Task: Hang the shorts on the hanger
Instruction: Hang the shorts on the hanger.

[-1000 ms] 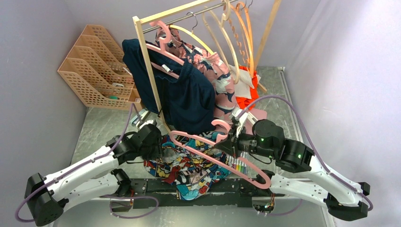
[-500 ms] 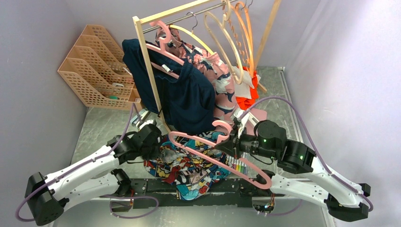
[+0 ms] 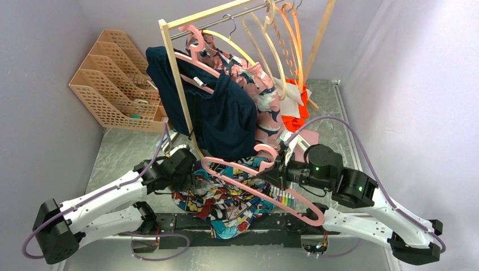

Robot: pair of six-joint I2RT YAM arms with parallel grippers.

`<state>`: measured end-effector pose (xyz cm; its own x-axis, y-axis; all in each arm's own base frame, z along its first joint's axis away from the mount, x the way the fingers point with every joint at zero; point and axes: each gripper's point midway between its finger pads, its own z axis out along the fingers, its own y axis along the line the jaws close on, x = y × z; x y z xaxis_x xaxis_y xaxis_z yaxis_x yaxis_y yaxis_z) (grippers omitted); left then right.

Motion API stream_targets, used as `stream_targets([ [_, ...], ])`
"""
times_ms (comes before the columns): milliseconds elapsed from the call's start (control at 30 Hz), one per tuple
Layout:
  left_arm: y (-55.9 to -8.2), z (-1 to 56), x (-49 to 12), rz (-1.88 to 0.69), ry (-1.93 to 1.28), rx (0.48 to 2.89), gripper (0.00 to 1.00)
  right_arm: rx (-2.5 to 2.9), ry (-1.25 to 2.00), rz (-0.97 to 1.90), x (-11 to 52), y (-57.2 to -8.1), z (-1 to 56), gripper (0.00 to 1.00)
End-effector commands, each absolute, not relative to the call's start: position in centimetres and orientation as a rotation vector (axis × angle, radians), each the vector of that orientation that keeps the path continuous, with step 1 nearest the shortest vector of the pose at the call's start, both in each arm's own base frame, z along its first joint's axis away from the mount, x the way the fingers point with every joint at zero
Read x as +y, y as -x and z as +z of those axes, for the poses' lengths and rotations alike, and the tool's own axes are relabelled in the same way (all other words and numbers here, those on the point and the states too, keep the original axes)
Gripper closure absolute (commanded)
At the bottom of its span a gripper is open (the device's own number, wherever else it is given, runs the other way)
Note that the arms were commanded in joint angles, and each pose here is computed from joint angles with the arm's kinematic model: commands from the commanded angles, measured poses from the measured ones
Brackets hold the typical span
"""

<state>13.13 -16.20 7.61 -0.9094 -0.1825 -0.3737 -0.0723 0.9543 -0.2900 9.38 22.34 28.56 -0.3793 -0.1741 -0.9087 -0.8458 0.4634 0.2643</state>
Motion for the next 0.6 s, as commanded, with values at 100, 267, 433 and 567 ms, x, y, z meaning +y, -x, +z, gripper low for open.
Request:
stream_targets([
  [100,-13.3,8.9,-16.3,-0.386,0.191,2.675,0.88,1.782,0.891,0.99,22.7,-9.0,29.1,1.0],
  [267,-14.4,13.7,-15.6,-0.377,0.175,2.589,0.93,1.695,0.944,1.022,22.7,-8.2,31.1,1.0],
  [433,-14.8,17.0,-16.0,-0.41,0.147,2.555,0.93,1.527,1.05,1.093,23.2,-6.7,34.4,1.0],
  [567,-14.9,17.4,-16.3,-0.42,0.143,2.555,0.93,1.569,1.152,1.064,24.6,-7.0,32.2,1.0],
])
